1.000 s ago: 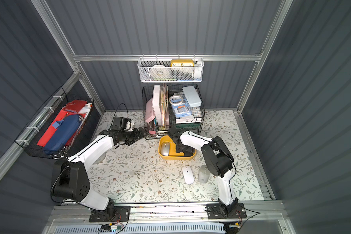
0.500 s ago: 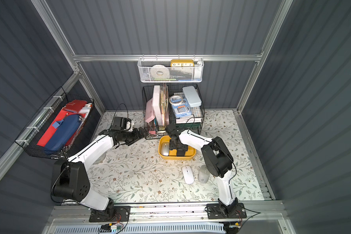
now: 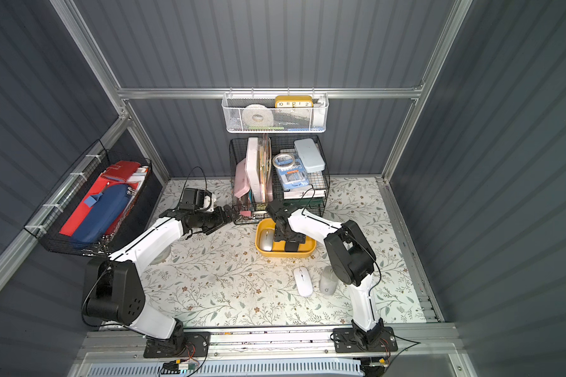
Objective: Take out the mouse from the storage box
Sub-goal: Pick up the mouse from the storage box.
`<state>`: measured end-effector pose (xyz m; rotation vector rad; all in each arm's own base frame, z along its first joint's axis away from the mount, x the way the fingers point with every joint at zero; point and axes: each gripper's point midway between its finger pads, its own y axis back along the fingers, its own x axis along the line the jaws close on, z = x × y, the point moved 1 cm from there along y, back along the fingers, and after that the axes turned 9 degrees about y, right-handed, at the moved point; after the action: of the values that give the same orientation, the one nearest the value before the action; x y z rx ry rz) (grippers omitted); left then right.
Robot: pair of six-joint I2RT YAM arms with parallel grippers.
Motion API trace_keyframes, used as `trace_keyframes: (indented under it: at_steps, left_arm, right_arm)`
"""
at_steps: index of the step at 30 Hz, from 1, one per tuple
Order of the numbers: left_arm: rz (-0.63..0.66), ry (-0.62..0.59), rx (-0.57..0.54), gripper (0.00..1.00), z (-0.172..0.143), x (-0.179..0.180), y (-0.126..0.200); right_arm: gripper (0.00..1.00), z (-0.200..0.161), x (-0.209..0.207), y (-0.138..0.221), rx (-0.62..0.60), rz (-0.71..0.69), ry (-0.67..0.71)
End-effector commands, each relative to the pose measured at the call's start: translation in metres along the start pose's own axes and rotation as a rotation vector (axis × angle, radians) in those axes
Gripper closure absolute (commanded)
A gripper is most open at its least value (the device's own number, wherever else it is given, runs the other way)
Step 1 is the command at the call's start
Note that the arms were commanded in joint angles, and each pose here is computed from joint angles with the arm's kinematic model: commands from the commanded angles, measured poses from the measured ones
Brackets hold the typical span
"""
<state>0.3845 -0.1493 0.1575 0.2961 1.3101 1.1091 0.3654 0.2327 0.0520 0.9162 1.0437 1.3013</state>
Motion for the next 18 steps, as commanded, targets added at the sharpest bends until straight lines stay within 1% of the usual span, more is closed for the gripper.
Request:
trace_keyframes:
  at_steps: [1,6,9,11,13,16,18]
  left_arm:
    - [-0.006,-0.037,0.003,0.08,-0.001,-0.008,0.007]
    - [-0.003,-0.044,0.006,0.08,-0.002,-0.007,0.009]
    - [-0.002,-0.042,0.007,0.08,0.0,-0.008,0.007]
    - [-0.004,-0.04,0.007,0.08,0.0,-0.008,0.006]
    - [-0.005,-0.042,0.006,0.08,0.001,-0.009,0.007]
    - [-0.004,-0.044,0.004,0.08,0.002,-0.01,0.008]
    - [-0.001,-0.045,0.004,0.08,0.002,-0.009,0.008]
  right_arm:
    - [0.2,-0.003,-0.002,-0.014,0.05,-0.009,-0.035]
    - [0.2,-0.012,-0.006,-0.022,0.07,-0.024,-0.041]
    - [0.21,-0.019,-0.009,-0.03,0.111,-0.032,-0.047]
    - [0.27,-0.022,-0.004,-0.036,0.12,-0.004,-0.05]
    - [0.36,-0.025,0.001,-0.039,0.126,0.024,-0.054]
    - [0.49,-0.026,0.002,-0.04,0.131,0.031,-0.046]
    - [0.56,-0.025,0.003,-0.039,0.121,0.041,-0.034]
